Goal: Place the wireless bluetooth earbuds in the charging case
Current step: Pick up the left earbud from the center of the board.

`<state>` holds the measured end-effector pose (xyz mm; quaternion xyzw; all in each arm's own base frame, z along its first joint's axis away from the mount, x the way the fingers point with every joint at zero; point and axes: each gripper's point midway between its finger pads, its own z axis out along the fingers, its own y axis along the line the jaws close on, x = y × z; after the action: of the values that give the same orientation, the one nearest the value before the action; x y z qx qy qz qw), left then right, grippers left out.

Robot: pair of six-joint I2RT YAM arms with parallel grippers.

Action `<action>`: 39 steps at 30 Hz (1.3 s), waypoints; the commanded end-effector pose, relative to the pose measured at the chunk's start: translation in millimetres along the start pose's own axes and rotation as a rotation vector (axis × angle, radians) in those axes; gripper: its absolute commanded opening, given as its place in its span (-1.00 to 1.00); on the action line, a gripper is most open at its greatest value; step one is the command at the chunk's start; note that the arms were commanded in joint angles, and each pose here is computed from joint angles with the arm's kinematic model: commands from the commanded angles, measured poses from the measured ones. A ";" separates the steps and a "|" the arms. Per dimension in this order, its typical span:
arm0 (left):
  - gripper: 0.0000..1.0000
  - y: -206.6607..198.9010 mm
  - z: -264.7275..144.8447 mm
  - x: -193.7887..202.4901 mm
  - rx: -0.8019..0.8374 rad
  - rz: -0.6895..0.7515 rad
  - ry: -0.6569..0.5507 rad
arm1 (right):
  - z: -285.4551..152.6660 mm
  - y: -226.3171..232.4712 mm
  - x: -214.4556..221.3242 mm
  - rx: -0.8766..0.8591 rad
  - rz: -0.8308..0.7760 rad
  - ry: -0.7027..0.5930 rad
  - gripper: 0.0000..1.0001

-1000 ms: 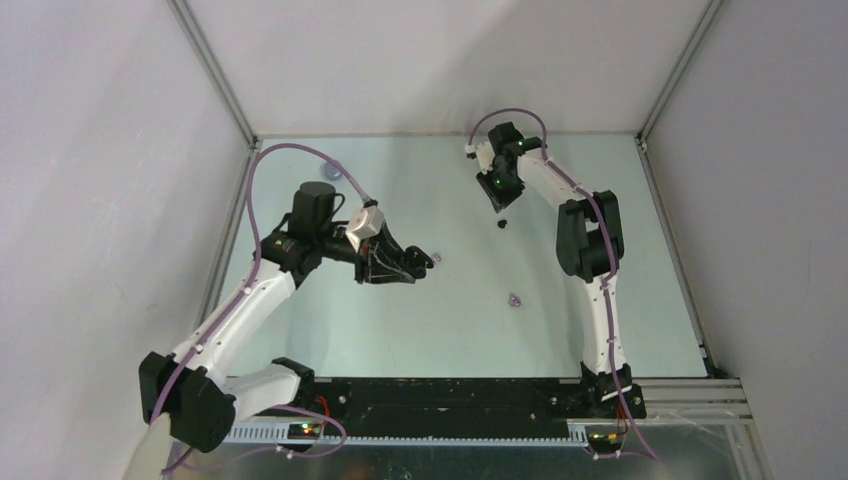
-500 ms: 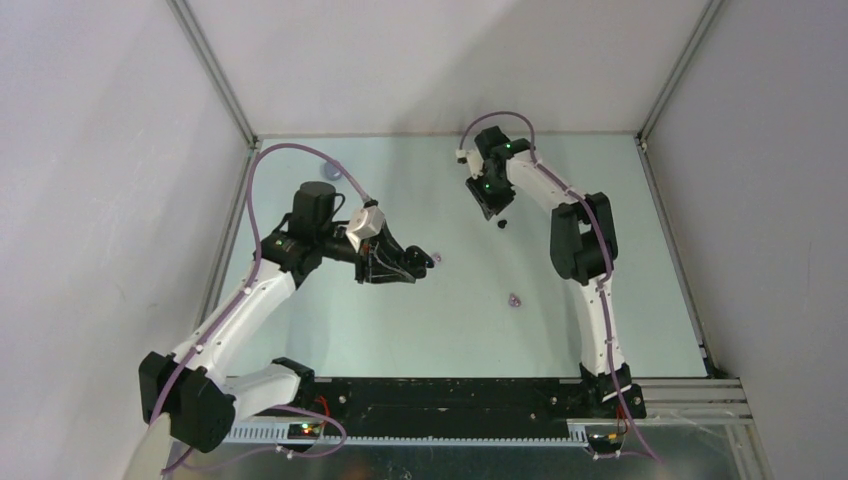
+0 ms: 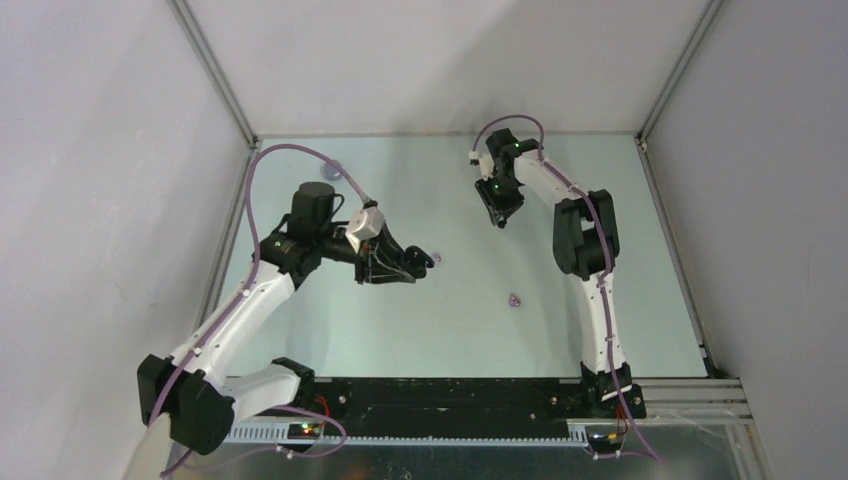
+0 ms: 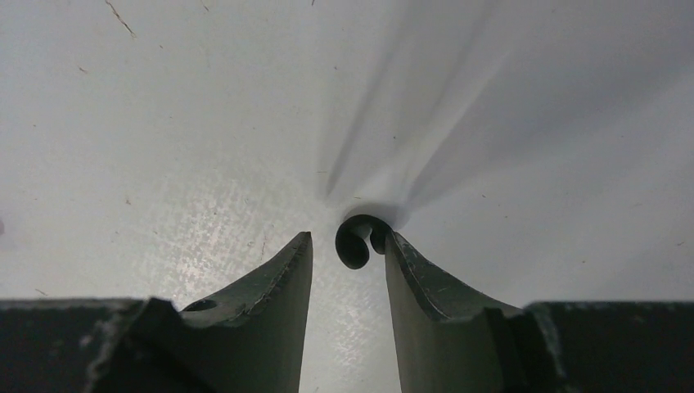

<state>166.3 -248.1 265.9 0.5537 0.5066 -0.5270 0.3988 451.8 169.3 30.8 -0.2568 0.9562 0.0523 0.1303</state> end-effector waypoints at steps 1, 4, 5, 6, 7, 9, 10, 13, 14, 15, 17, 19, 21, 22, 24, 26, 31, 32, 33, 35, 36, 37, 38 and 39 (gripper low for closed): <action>-1.00 -4.7 -0.1 -5.3 0.003 0.032 -0.009 | -7.9 7.4 -12.1 -0.037 0.015 -0.036 -0.14; -1.00 -4.6 -0.1 -5.3 0.002 0.032 -0.009 | -9.7 10.6 -15.1 -0.037 0.003 -0.047 -0.14; -1.00 -4.6 -0.2 -5.0 0.002 0.031 -0.008 | -10.5 11.6 -15.9 -0.034 -0.001 -0.050 -0.13; -1.00 -4.6 -0.2 -5.2 0.002 0.033 -0.008 | -11.0 12.3 -16.8 -0.032 -0.007 -0.053 -0.13; -1.00 -4.2 -0.1 -4.8 0.001 0.031 -0.008 | -12.0 14.3 -17.7 -0.029 -0.015 -0.056 -0.13; -1.00 -4.3 0.0 -4.8 0.002 0.032 -0.007 | -12.8 17.7 -17.7 -0.026 -0.029 -0.057 -0.13; -1.00 -4.4 -0.2 -4.7 0.001 0.031 -0.007 | -11.8 17.5 -16.8 -0.016 -0.037 -0.057 -0.14; -1.00 -4.4 -0.2 -5.6 0.000 0.036 -0.007 | -16.4 23.9 -19.6 0.008 -0.074 -0.079 -0.14; -1.00 -4.2 -0.2 -5.1 -0.001 0.033 -0.007 | -17.1 24.4 -19.8 0.019 -0.087 -0.087 -0.15; -1.00 -4.2 -0.4 -5.2 -0.002 0.033 -0.007 | -17.0 27.2 -21.1 0.021 -0.101 -0.093 -0.15; -1.00 -4.6 -0.4 -5.7 -0.002 0.036 -0.007 | -17.1 31.9 -20.0 0.020 -0.115 -0.090 -0.16; -1.00 -4.9 -0.5 -5.7 -0.002 0.036 -0.007 | -16.0 35.0 -17.5 0.007 -0.120 -0.079 -0.17; -1.00 -4.9 -0.5 -5.7 -0.002 0.037 -0.007 | -15.1 34.2 -16.5 0.010 -0.116 -0.075 -0.16; -1.00 -4.9 -0.5 -5.5 -0.002 0.036 -0.007 | -14.9 34.2 -16.4 0.010 -0.115 -0.074 -0.17; -1.00 -4.9 -0.4 -5.5 -0.002 0.037 -0.007 | -14.6 36.8 -16.6 -0.009 -0.118 -0.075 -0.16; -1.00 -4.8 -0.5 -5.7 -0.003 0.037 -0.007 | -15.8 43.2 -16.3 -0.051 -0.124 -0.073 -0.16; -1.00 -4.6 -0.6 -6.1 -0.003 0.039 -0.007 | -19.7 54.6 -18.6 -0.096 -0.142 -0.084 -0.16; -1.00 -4.9 -0.3 -6.2 -0.001 0.038 -0.007 | -19.5 53.4 -18.7 -0.085 -0.141 -0.083 -0.16; -1.00 -4.9 -0.5 -5.9 -0.002 0.037 -0.007 | -19.1 52.9 -19.0 -0.079 -0.137 -0.082 -0.16; -1.00 -5.2 -0.2 -6.0 -0.001 0.037 -0.007 | -17.3 48.3 -17.5 -0.060 -0.125 -0.074 -0.16; -1.00 -5.0 -0.4 -5.9 -0.002 0.037 -0.006 | -14.9 44.9 -15.2 -0.050 -0.115 -0.063 -0.16; -1.00 -4.7 -0.3 -5.8 -0.002 0.037 -0.006 | -12.7 42.4 -13.3 -0.047 -0.107 -0.055 -0.17; -1.00 -4.9 -0.1 -5.7 -0.001 0.037 -0.006 | -11.7 41.4 -11.0 -0.048 -0.098 -0.046 -0.17; -1.00 -5.1 0.0 -5.8 -0.001 0.037 -0.006 | -10.1 38.7 -9.0 -0.048 -0.089 -0.038 -0.17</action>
<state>167.9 -247.8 265.5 0.5533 0.5102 -0.5213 0.4022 434.0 212.4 31.5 -0.3169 0.9351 0.0789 0.1377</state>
